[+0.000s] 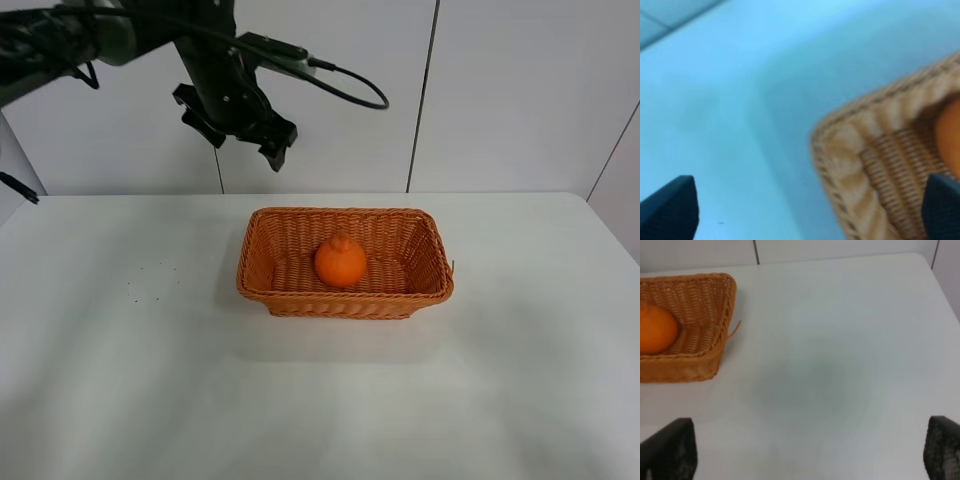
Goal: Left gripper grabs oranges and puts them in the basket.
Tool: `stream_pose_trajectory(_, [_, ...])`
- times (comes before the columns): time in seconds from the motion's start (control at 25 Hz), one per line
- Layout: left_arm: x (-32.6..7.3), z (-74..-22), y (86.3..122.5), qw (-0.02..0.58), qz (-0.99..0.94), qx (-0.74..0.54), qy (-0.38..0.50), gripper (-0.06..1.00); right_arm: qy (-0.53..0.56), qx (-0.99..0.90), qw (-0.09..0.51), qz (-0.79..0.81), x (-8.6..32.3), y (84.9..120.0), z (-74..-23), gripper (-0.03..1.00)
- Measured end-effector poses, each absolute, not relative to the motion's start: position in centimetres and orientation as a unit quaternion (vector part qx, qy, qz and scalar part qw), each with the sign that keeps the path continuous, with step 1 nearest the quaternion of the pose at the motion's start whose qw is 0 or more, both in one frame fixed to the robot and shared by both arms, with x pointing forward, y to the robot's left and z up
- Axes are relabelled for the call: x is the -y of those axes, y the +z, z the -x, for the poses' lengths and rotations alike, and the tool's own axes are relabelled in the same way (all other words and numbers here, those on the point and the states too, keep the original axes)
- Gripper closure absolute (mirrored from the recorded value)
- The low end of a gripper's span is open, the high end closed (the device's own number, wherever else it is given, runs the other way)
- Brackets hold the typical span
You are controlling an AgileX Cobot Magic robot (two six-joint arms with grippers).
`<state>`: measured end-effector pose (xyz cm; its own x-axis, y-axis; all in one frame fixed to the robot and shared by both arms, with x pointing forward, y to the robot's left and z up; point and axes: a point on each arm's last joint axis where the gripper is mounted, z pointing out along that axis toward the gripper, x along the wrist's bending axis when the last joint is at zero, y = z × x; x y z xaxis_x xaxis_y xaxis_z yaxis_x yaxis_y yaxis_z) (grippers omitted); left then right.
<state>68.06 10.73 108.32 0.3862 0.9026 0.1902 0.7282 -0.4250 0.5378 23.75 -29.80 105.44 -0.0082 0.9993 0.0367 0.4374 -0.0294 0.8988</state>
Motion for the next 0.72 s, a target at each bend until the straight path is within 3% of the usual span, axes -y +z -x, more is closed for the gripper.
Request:
stream_pose_trajectory(0.24, [-17.2,-69.3,110.8,0.189,-0.769,-0.554,0.259,-0.05,0.388,-0.595,0.362,-0.604,29.8,105.4,-23.7,0.27])
stream_pose_trajectory(0.72, [-27.5,-70.0,111.9,0.148,-0.716,-0.625,0.275,-0.05,0.388,-0.595,0.362,-0.604,29.8,105.4,-23.7,0.27])
